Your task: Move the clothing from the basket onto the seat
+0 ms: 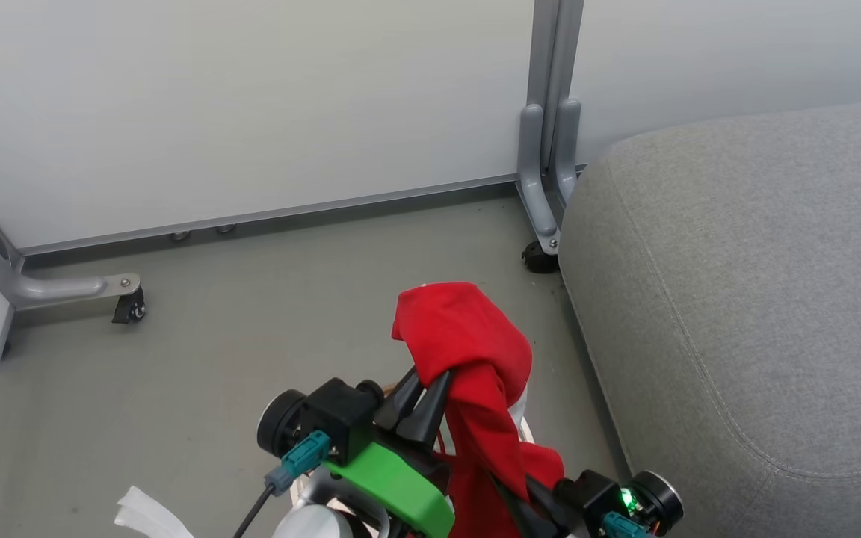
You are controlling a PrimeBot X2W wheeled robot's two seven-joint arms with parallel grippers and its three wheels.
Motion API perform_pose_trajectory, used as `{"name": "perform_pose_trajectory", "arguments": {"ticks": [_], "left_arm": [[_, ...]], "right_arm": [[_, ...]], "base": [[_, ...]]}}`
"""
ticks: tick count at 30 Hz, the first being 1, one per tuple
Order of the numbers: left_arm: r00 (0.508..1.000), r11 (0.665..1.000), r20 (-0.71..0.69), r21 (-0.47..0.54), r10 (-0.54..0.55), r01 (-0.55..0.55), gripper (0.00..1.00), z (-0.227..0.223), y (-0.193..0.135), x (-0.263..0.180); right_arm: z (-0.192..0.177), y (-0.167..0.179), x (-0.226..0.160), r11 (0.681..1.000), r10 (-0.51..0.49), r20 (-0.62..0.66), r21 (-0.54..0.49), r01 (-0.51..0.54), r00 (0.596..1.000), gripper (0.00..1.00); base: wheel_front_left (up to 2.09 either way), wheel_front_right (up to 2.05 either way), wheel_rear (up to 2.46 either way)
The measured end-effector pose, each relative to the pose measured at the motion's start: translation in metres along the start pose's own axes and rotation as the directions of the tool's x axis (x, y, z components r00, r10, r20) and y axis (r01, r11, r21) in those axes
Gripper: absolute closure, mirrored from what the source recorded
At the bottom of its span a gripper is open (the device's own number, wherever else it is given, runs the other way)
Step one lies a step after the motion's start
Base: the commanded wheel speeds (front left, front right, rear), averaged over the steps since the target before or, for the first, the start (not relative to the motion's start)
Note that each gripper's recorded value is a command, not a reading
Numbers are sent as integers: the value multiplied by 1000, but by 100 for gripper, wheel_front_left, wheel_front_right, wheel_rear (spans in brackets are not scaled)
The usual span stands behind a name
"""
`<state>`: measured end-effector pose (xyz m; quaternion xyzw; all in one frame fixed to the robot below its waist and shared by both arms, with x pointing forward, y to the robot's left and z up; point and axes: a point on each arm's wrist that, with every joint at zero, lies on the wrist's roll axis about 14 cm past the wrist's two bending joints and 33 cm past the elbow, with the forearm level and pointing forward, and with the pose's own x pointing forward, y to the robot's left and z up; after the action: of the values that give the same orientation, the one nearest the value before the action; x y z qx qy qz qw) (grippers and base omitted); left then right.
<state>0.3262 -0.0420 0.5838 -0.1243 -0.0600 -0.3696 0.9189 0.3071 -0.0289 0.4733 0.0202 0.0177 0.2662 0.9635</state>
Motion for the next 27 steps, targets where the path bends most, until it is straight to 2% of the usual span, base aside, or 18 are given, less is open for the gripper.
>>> {"name": "perform_pose_trajectory", "arguments": {"ticks": [4, 5, 7, 27], "left_arm": [[1000, 1000, -12, 5, 21, -21, 100, -4, 5, -1], [999, 999, -17, 6, 34, -34, 79, -5, 8, -1], [998, 999, -36, 14, 46, -46, 0, -10, 11, -1], [996, 999, -79, 19, 50, -49, 0, -22, 16, -1]], "right_arm": [[1, -1, 0, 1000, -4, 3, 1, 4, 1000, 100], [1, -1, -1, 1000, -4, 3, 2, 4, 1000, 100], [1, -1, 0, 1000, -4, 3, 6, 4, 1000, 100], [-1, -5, 1, 1000, -11, -3, 19, 11, 1000, 100]], "base": [[0, 0, 0], [0, 0, 0], [0, 0, 0], [0, 0, 0]]}}
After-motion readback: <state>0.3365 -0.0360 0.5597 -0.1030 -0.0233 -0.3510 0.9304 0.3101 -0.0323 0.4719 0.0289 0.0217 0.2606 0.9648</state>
